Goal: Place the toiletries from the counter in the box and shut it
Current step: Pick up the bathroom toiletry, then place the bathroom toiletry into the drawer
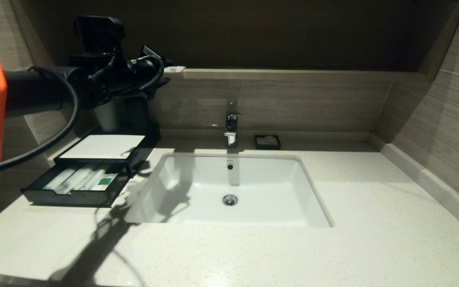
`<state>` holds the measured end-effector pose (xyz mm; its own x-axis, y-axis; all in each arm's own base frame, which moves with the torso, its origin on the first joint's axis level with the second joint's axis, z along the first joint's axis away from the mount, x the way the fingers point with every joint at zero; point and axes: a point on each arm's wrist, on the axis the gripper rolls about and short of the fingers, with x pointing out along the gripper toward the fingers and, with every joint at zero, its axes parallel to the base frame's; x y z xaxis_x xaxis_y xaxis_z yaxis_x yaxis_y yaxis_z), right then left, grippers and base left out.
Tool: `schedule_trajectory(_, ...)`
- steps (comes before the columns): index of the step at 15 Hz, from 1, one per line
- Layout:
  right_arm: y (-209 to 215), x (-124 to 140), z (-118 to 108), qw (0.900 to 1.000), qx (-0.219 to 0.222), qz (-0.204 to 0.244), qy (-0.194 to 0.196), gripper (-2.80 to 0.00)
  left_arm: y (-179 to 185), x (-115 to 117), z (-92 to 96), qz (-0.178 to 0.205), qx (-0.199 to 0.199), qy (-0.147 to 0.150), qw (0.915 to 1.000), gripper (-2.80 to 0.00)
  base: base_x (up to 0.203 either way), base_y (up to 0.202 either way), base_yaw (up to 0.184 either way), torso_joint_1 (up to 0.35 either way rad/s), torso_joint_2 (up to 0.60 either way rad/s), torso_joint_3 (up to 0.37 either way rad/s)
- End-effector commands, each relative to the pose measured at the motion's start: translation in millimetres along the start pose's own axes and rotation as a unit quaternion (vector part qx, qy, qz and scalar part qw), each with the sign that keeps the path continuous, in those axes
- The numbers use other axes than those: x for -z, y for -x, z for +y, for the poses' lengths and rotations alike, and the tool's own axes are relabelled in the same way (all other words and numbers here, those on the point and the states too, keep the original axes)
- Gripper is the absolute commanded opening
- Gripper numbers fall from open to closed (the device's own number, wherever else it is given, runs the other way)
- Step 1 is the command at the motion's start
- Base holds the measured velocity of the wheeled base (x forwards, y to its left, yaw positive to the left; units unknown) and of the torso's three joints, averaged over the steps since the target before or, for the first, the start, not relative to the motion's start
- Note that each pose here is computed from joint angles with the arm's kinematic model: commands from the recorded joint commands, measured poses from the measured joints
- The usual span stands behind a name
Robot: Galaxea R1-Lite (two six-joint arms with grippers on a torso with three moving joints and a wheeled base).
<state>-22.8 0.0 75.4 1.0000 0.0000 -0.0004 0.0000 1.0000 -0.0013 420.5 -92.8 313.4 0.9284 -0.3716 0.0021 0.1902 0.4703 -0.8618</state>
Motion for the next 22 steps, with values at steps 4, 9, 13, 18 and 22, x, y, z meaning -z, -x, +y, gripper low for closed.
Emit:
schedule_trajectory(4, 0, 0, 0, 1.0, 0.0, 0.0, 0.0, -2.8, -4, -1, 7.0, 0.006, -0.002, 0.004, 1.0, -2.8, 0.0, 0.0, 0.0, 0.0, 0.0, 0.0)
schedule_trajectory(9, 0, 0, 0, 1.0, 0.0, 0.0, 0.0, -2.8, 9, -9, -7.7, -0.004, 0.012, 0.003, 0.9999, -2.8, 0.0, 0.0, 0.0, 0.0, 0.0, 0.0)
schedule_trajectory(13, 0, 0, 0, 1.0, 0.0, 0.0, 0.0, -2.8, 33, -18, -32.1, -0.013, 0.026, 0.001, 0.9996, -2.8, 0.0, 0.0, 0.0, 0.0, 0.0, 0.0)
schedule_trajectory(18, 0, 0, 0, 1.0, 0.0, -0.001, 0.0, -2.8, 64, -31, -40.9, -0.015, -0.008, 0.007, 0.9998, -2.8, 0.0, 0.0, 0.0, 0.0, 0.0, 0.0)
schedule_trajectory(22, 0, 0, 0, 1.0, 0.0, 0.0, 0.0, -2.8, 98, -40, -42.1, -0.025, -0.03, 0.008, 0.9992, -2.8, 0.0, 0.0, 0.0, 0.0, 0.0, 0.0)
